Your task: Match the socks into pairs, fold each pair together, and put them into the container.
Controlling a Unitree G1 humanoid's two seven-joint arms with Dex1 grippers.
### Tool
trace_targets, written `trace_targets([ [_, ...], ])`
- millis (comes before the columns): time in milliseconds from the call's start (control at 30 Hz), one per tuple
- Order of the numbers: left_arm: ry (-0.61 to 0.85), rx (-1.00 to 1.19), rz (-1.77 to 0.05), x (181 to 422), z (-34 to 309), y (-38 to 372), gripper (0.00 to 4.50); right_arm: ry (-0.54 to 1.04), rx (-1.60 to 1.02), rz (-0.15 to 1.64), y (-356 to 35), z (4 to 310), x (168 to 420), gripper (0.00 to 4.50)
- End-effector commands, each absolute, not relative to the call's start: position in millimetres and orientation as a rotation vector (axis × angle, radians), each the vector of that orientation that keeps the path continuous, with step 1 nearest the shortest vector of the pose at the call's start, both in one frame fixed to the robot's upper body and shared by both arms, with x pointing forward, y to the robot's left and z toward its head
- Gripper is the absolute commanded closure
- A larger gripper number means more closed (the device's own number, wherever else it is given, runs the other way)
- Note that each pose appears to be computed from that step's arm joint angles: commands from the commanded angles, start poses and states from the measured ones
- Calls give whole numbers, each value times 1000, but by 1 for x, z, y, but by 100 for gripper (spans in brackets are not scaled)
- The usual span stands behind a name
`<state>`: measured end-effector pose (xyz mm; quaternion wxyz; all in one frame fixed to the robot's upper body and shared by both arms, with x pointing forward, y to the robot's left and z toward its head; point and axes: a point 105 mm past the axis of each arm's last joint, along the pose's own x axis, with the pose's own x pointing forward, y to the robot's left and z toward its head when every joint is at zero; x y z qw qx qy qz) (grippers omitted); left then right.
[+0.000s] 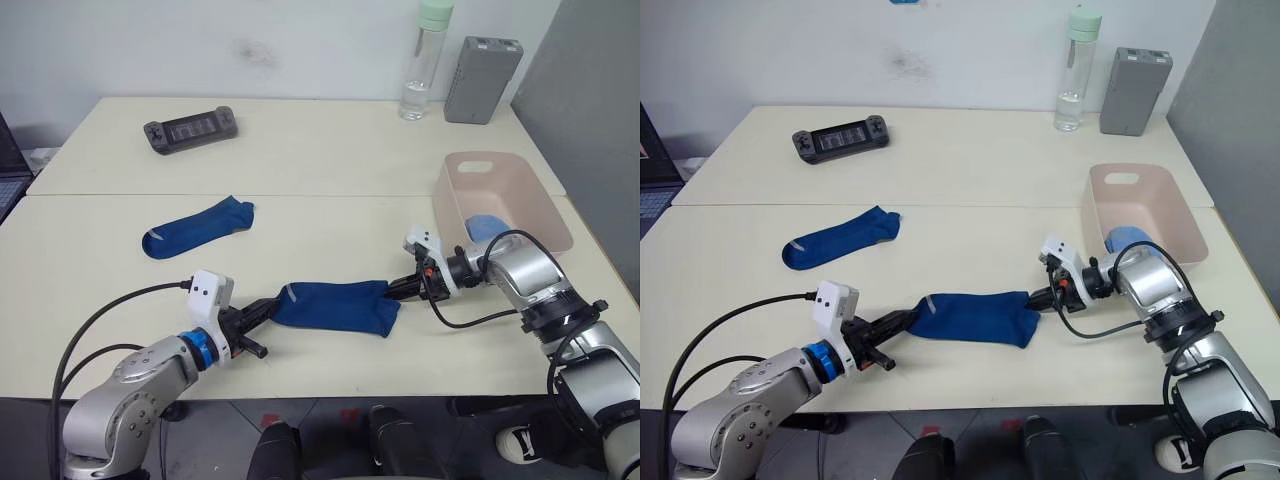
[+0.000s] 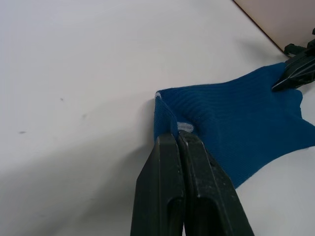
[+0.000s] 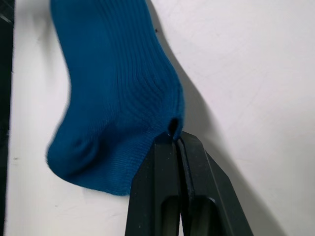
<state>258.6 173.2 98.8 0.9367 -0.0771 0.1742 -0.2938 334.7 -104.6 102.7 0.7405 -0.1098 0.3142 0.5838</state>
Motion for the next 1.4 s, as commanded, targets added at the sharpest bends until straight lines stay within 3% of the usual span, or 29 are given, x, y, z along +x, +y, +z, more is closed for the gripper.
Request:
trace_targets([
  [33,331,-146,-616,257,104,175,450,629,-281,1277,-105,119,343,447],
  [200,339,-145,-615,256,98,172,450,628,-271,1285,-107,121,342,447],
  [333,298,-136,-611,262,101,171,450,602,-241,1297,-106,129,339,350],
  [433,264,-125,-576,267,105,178,394,557,-236,1273,-111,140,341,251],
  [567,158,-123,-516,270,128,197,270,399,-223,1237,-117,171,341,108],
  [667,104,-41,-566,268,143,200,179,264,-252,1250,-105,186,332,104],
  [700,94,14,-606,267,146,198,179,217,-259,1261,-96,187,327,104],
  [767,73,125,-691,269,149,192,172,167,-301,1287,-79,179,316,148],
  [833,52,220,-759,274,150,185,211,106,-346,1284,-64,172,312,201],
  [1067,98,388,-965,289,120,155,423,63,-405,1252,-31,127,308,448],
  [1100,116,390,-979,290,113,153,446,73,-417,1247,-31,120,308,450],
  [1267,180,369,-981,298,92,150,446,148,-523,1201,-51,85,312,450],
  [1400,221,415,-936,302,83,169,446,192,-551,1182,-78,78,306,450],
])
